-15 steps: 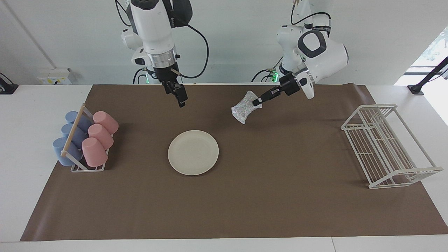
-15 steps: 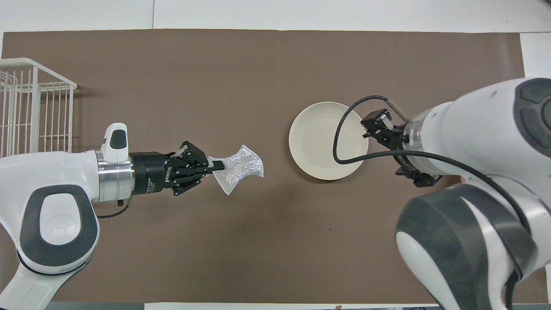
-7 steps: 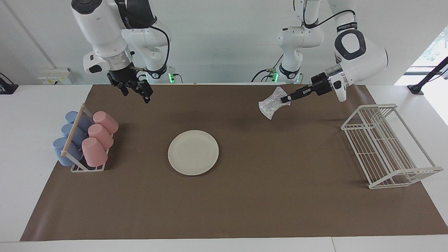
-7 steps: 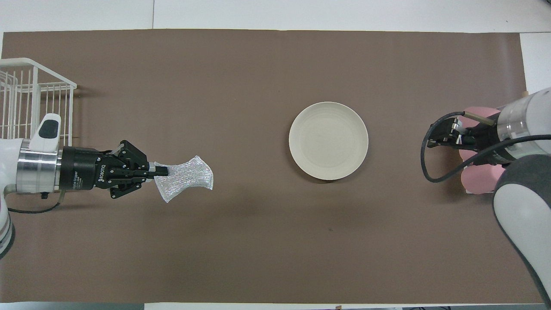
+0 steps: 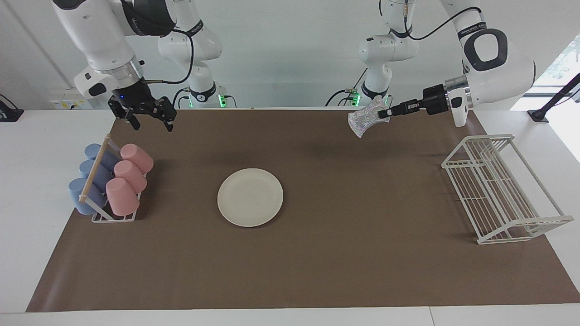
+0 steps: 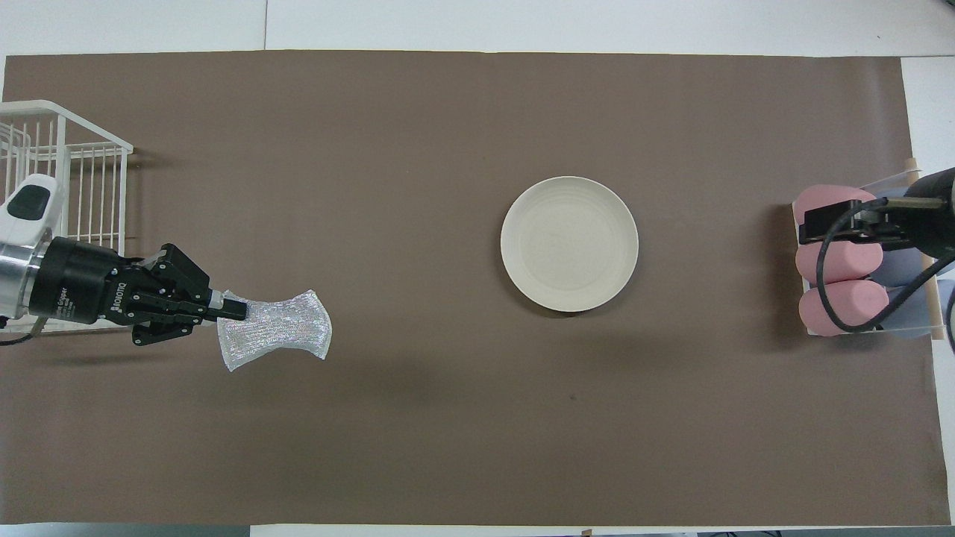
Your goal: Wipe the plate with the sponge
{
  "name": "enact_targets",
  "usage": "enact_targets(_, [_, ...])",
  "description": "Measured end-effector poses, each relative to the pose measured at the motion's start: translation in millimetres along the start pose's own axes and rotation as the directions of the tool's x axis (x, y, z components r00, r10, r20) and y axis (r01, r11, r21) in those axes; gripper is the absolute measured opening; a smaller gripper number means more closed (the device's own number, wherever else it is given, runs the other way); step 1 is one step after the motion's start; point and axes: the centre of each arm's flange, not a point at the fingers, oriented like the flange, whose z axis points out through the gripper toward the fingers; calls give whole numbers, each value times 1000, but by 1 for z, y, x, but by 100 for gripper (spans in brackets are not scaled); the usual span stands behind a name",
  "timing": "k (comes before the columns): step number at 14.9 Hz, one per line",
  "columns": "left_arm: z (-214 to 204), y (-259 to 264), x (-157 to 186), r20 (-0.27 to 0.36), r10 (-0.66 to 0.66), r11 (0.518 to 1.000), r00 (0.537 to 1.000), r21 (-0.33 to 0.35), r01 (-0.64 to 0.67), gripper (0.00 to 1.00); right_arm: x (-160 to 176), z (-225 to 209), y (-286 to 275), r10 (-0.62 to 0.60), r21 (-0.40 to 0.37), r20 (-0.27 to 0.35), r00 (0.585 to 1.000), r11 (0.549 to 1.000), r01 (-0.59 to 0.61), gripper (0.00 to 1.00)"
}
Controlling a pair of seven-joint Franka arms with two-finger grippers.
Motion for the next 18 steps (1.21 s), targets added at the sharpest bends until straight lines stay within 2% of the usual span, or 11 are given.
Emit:
enact_targets(2, [-8, -5, -2, 32, 46, 998, 998, 41, -48, 4, 6, -1, 14, -53, -35, -4, 999, 998, 53, 100])
enact_targets(5, [-16, -9, -2, 47, 123, 983, 991, 131, -128, 4, 11, 4, 11, -71, -38, 5, 997, 997, 71, 100])
enact_targets(7, [-22, -10, 3, 47, 174, 959, 984, 220, -180, 4, 11, 5, 13, -66, -37, 10, 998, 997, 66, 100])
enact_targets(9, [-30, -9, 8, 47, 229, 907, 972, 353, -231, 4, 9, 7, 18, -44, -37, 26, 999, 998, 45, 100])
enact_targets(12, [-35, 2, 14, 44, 279, 780, 959, 573, -253, 4, 1, 9, 15, -36, -35, 78, 996, 999, 39, 100])
enact_targets(14, [-37, 14, 13, 37, 304, 676, 952, 695, -243, 4, 1, 9, 13, -39, -34, 78, 996, 999, 42, 100])
enact_targets(16, [-43, 30, 7, 18, 335, 560, 942, 801, -214, 4, 1, 9, 18, -33, -34, 79, 996, 999, 35, 100])
enact_targets(18, [-47, 49, -1, -2, 369, 416, 929, 895, -164, 4, 1, 9, 25, -34, -33, 81, 996, 999, 37, 100])
